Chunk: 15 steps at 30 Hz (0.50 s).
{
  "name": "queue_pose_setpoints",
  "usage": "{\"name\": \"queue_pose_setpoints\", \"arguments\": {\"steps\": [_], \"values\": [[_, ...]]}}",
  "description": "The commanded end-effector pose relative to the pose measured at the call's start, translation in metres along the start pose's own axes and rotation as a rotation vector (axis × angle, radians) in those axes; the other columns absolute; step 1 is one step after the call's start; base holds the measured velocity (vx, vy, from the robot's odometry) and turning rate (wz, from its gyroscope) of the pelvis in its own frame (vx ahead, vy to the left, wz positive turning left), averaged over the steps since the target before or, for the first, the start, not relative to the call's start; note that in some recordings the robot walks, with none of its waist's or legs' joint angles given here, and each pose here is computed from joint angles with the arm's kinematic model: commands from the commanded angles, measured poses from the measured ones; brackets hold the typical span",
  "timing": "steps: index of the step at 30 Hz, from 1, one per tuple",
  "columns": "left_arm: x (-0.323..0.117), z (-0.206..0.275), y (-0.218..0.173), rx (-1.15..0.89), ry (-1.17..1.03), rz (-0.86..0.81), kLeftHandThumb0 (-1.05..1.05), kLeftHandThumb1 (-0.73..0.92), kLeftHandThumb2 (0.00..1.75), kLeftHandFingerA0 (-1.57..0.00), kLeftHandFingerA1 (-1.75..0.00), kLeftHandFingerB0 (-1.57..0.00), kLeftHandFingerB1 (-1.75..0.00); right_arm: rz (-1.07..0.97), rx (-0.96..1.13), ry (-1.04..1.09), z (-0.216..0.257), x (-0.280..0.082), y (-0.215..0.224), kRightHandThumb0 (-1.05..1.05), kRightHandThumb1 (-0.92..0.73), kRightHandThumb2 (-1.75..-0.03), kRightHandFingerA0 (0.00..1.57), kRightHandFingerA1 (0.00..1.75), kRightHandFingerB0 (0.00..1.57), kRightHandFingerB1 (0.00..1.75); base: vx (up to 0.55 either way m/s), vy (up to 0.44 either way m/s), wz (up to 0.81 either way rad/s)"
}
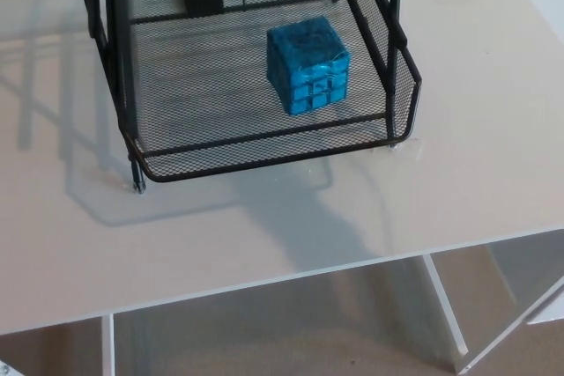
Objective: The robot walks towards a desk on which a file tray is kept in the middle and a cube is kept to its right. The robot lifts the cube using its right hand and places it on the file tray.
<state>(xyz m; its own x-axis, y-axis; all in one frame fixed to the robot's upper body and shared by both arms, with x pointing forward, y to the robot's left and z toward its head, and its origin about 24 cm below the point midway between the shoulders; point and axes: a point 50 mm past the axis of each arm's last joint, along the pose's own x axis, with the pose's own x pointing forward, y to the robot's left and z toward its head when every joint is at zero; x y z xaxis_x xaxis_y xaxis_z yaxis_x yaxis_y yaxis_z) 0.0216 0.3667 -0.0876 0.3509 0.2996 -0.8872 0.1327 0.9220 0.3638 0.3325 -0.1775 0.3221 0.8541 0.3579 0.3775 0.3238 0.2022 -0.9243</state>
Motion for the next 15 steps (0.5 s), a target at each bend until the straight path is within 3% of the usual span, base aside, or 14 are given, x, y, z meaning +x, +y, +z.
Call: {"name": "queue_pose_setpoints", "arguments": {"steps": [1, 2, 4, 6, 7, 8, 9, 10, 11, 12, 14, 15], "values": [[-0.002, -0.004, 0.003, 0.009, 0.01, 0.022, -0.7, 0.92, 0.72, -0.38, -0.52, -0.25, -0.38, -0.103, 0.159, 0.349, -0.095, -0.102, -0.067, -0.64, -0.66, -0.8, 0.0, 0.0, 0.0, 0.0, 0.0, 0.0, 0.0], [-0.001, -0.005, 0.003, 0.009, 0.018, 0.024, -0.7, 0.92, 0.72, -0.39, -0.52, -0.25, -0.38, -0.185, 0.208, 0.429, -0.12, -0.135, -0.074, -0.91, -0.63, -0.92, 0.0, 0.17, 0.0, 0.0, 0.0, 0.0, 0.0], [-0.001, -0.004, 0.002, -0.001, 0.011, 0.015, -0.7, 0.92, 0.72, -0.37, -0.54, -0.24, -0.38, -0.278, 0.294, 0.607, -0.155, -0.186, -0.07, -0.88, -0.57, -0.84, 0.0, 0.15, 0.04, 0.01, 0.0, 0.0, 0.0], [-0.001, -0.004, 0.002, -0.002, 0.011, 0.014, -0.7, 0.92, 0.72, -0.37, -0.54, -0.24, -0.38, -0.282, 0.301, 0.619, -0.157, -0.191, -0.069, -0.88, -0.57, -0.84, 0.0, 0.15, 0.04, 0.01, 0.0, 0.0, 0.0], [-0.002, -0.004, 0.002, -0.004, 0.008, 0.015, -0.69, 0.92, 0.72, -0.38, -0.55, -0.24, -0.39, -0.318, 0.368, 0.716, -0.169, -0.22, -0.061, -0.8, -0.53, -0.82, 0.0, 0.17, 0.0, 0.09, 0.0, 0.0, 0.0], [-0.002, -0.003, 0.002, -0.01, 0.004, 0.015, -0.71, 0.76, 1.04, -0.32, -0.6, -0.21, -0.5, -0.33, 0.376, 0.807, -0.179, -0.247, -0.052, -0.85, -0.6, -0.9, 0.0, 0.16, 0.0, 0.08, 0.0, 0.0, 0.0], [-0.002, -0.004, 0.003, -0.007, 0.001, 0.023, -0.7, 0.92, 0.72, -0.37, -0.54, -0.25, -0.39, -0.332, 0.346, 0.979, -0.193, -0.291, -0.028, -0.88, -0.61, -0.91, 0.0, 0.12, 0.01, 0.05, 0.0, 0.0, 0.0], [-0.002, -0.004, 0.003, -0.007, 0.001, 0.023, -0.7, 0.92, 0.72, -0.37, -0.54, -0.25, -0.39, -0.332, 0.346, 0.979, -0.193, -0.291, -0.028, -0.88, -0.61, -0.91, 0.0, 0.12, 0.01, 0.05, 0.0, 0.0, 0.0], [-0.003, -0.005, 0.005, -0.007, 0.002, 0.029, -0.7, 0.77, 1.04, -0.31, -0.59, -0.21, -0.5, -0.333, 0.325, 1.065, -0.196, -0.315, -0.013, -0.82, -0.59, -0.91, 0.0, 0.18, 0.09, 0.13, 0.0, 0.0, 0.0], [-0.003, -0.005, 0.006, -0.01, 0.004, 0.03, -0.7, 0.77, 1.04, -0.31, -0.59, -0.21, -0.5, -0.334, 0.32, 1.082, -0.197, -0.32, -0.008, -0.82, -0.59, -0.91, 0.0, 0.18, 0.09, 0.13, 0.0, 0.0, 0.0], [-0.004, -0.004, 0.006, -0.033, 0.022, 0.042, -0.68, 0.77, 1.03, -0.32, -0.58, -0.21, -0.49, -0.375, 0.363, 1.25, -0.199, -0.375, 0.035, -0.82, -0.62, -0.95, 0.0, 0.22, 0.1, 0.14, 0.0, 0.0, 0.0], [-0.004, -0.004, 0.007, -0.036, 0.023, 0.043, -0.68, 0.77, 1.03, -0.32, -0.58, -0.21, -0.49, -0.377, 0.365, 1.256, -0.198, -0.378, 0.038, -0.82, -0.62, -0.95, 0.0, 0.22, 0.1, 0.14, 0.0, 0.0, 0.0]]}}
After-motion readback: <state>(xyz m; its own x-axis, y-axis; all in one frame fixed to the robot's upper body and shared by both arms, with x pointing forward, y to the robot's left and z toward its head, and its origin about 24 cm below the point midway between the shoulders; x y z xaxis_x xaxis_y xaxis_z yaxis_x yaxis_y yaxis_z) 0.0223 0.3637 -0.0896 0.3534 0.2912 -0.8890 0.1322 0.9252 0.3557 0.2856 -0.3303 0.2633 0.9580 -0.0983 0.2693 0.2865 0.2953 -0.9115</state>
